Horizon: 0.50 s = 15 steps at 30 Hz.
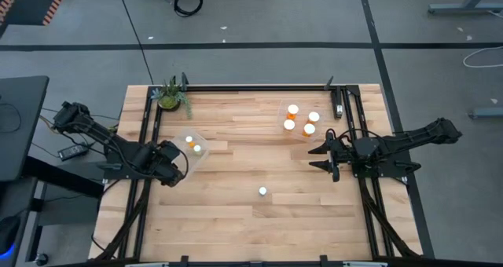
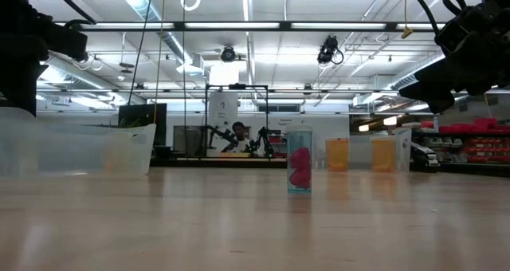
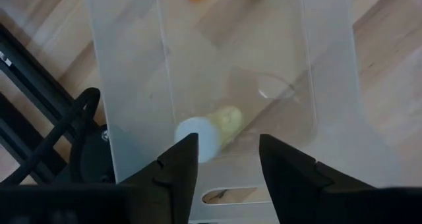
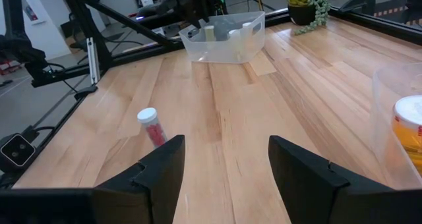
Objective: Pick and place medicine bottles into bin by pill shape (circle, oval)
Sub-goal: Put the small yellow pill bottle into the left transparent bin, then remove small yellow pill bottle from the left transparent bin
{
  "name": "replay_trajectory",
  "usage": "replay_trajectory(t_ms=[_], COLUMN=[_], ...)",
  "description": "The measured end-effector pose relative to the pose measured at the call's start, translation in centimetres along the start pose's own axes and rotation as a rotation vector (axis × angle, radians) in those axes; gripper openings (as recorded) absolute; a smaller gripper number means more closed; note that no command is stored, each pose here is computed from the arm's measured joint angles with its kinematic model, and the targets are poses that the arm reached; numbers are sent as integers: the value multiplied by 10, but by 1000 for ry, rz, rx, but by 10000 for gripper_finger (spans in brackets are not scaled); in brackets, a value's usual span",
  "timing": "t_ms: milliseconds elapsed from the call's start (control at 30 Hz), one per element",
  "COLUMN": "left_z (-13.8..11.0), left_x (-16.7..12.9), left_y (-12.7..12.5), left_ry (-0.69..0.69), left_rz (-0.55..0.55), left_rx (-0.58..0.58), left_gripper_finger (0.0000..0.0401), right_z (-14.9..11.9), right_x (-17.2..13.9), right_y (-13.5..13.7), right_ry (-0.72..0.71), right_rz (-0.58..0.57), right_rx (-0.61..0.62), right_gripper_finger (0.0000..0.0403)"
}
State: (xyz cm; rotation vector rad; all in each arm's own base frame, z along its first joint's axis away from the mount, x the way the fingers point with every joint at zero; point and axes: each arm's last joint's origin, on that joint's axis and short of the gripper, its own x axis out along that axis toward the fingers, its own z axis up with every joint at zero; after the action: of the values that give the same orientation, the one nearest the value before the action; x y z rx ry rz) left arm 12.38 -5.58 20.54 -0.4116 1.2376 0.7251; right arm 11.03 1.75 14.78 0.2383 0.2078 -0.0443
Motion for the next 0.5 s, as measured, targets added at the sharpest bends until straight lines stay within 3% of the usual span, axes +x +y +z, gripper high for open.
replay_trajectory(t_ms=[233, 500], left_z=[0, 1], left_x=[0, 0], left_y=[1, 0], left_ry=[3, -21], left_rz=[14, 5], left_rx=[34, 100], left_gripper_finger=[189, 177], right_z=[0, 0], right_x=[0, 0], right_y=[0, 0], right_ry=[0, 0], right_rz=[0, 0], right_rx=[0, 0], right_gripper_finger=[225, 225])
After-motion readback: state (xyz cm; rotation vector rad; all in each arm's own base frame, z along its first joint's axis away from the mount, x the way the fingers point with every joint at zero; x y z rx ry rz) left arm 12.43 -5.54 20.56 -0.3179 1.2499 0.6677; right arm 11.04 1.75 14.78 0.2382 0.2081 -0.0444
